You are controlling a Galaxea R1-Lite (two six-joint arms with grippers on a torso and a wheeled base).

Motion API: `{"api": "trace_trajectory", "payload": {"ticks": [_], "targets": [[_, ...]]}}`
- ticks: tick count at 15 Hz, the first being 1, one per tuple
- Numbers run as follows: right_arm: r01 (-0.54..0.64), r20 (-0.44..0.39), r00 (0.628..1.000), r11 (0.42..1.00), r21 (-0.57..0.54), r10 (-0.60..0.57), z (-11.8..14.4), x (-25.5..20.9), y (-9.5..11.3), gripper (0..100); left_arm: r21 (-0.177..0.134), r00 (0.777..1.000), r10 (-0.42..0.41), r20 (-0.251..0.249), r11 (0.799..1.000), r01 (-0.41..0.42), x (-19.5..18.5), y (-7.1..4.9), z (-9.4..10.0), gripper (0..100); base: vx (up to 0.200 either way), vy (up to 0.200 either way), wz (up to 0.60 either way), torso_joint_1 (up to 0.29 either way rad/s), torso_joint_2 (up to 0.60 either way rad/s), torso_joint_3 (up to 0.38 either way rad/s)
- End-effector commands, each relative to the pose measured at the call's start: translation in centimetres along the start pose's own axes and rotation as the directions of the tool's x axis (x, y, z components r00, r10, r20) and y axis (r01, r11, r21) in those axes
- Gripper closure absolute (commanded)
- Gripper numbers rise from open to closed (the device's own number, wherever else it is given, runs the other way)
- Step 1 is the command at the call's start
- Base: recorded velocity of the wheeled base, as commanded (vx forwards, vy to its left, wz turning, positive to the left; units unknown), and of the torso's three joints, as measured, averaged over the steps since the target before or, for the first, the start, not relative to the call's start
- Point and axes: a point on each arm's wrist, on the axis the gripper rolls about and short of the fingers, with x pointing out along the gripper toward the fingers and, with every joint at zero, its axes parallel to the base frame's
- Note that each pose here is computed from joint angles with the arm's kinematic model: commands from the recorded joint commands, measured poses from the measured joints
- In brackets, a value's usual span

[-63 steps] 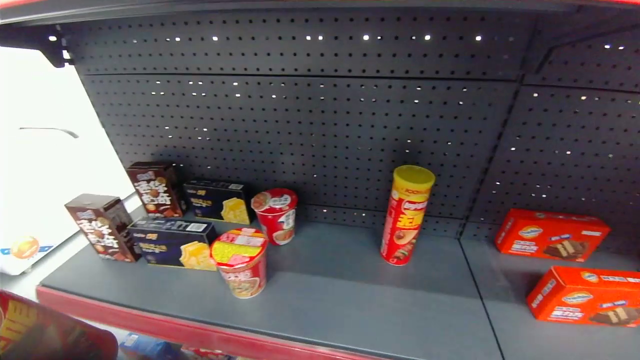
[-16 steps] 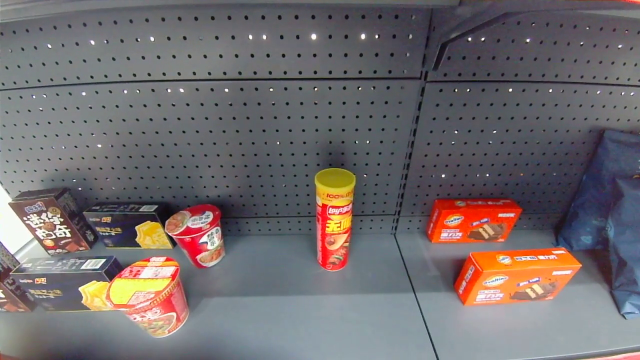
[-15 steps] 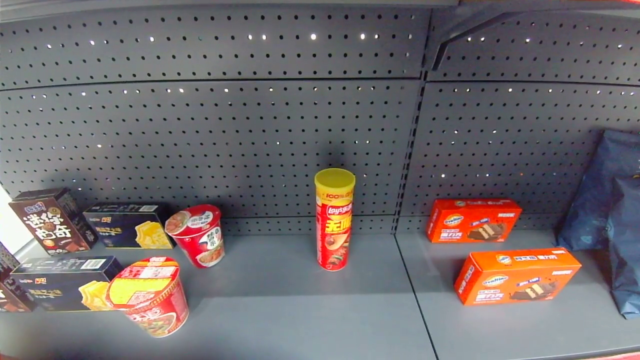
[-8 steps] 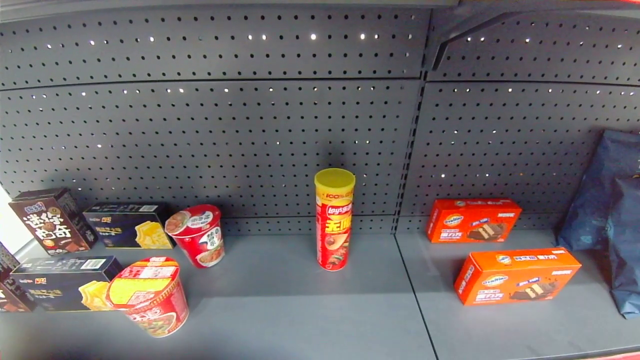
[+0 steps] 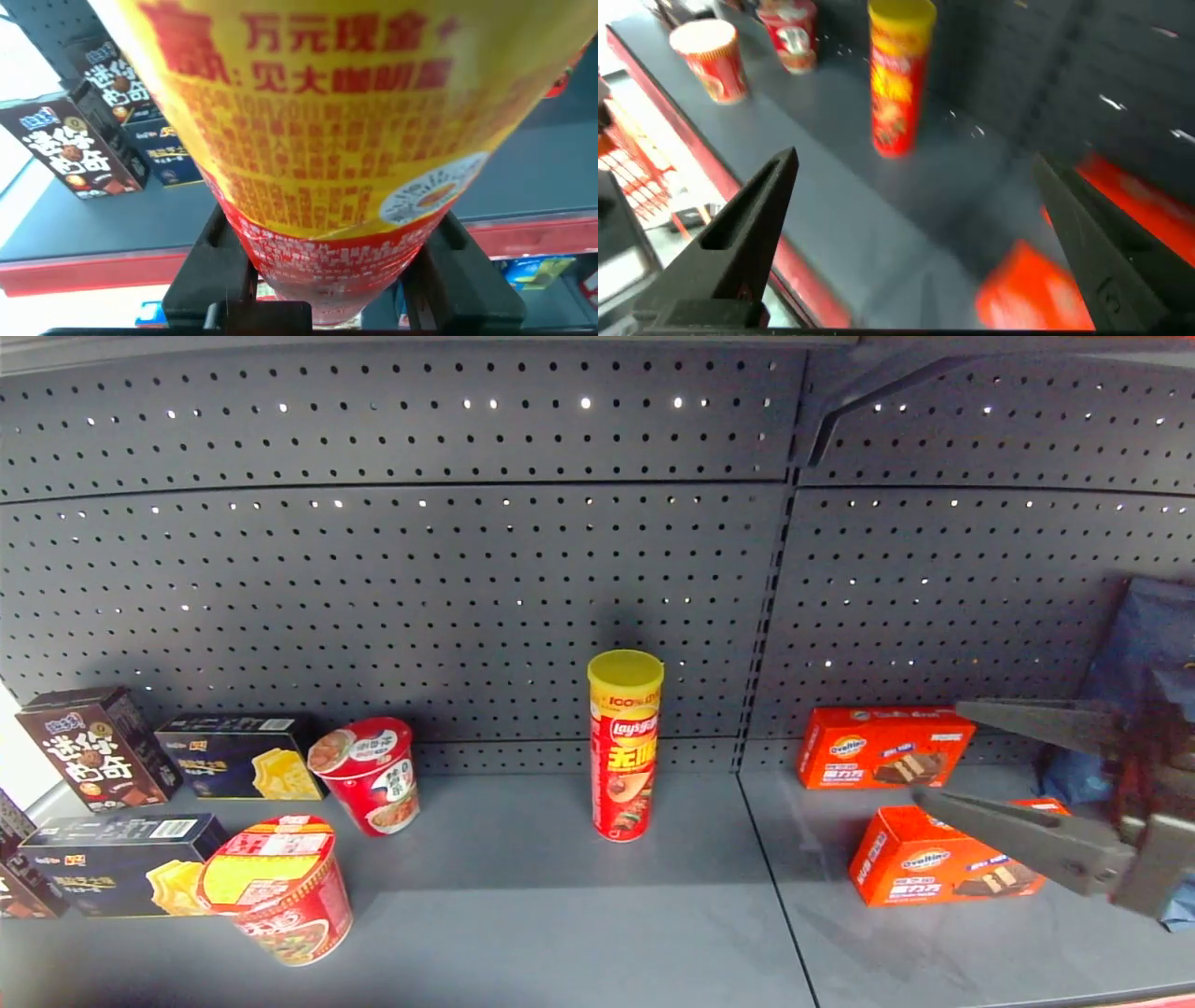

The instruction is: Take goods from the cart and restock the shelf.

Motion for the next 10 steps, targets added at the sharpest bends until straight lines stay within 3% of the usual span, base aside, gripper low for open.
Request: {"api": "trace_trajectory", "payload": {"ticks": [1,10], "targets": [[-0.092,-0.081,0.992,0.994,0.050,0.096,-2.3,7.5,-1.9,0,-0.008,1.000,0.000,0.013,1.000,0.000,-0.2,0.0,-0.2,100,0.000,0.000,0.00,0.000,0.00,0.000],[-0.184,-0.109,0.975,0.980,0.073,0.191,-5.3,18.8,-4.6,0,-0.008,0.999,0.001,0.037,1.000,-0.001,-0.6,0.0,0.2,100,0.000,0.000,0.00,0.000,0.00,0.000]]}}
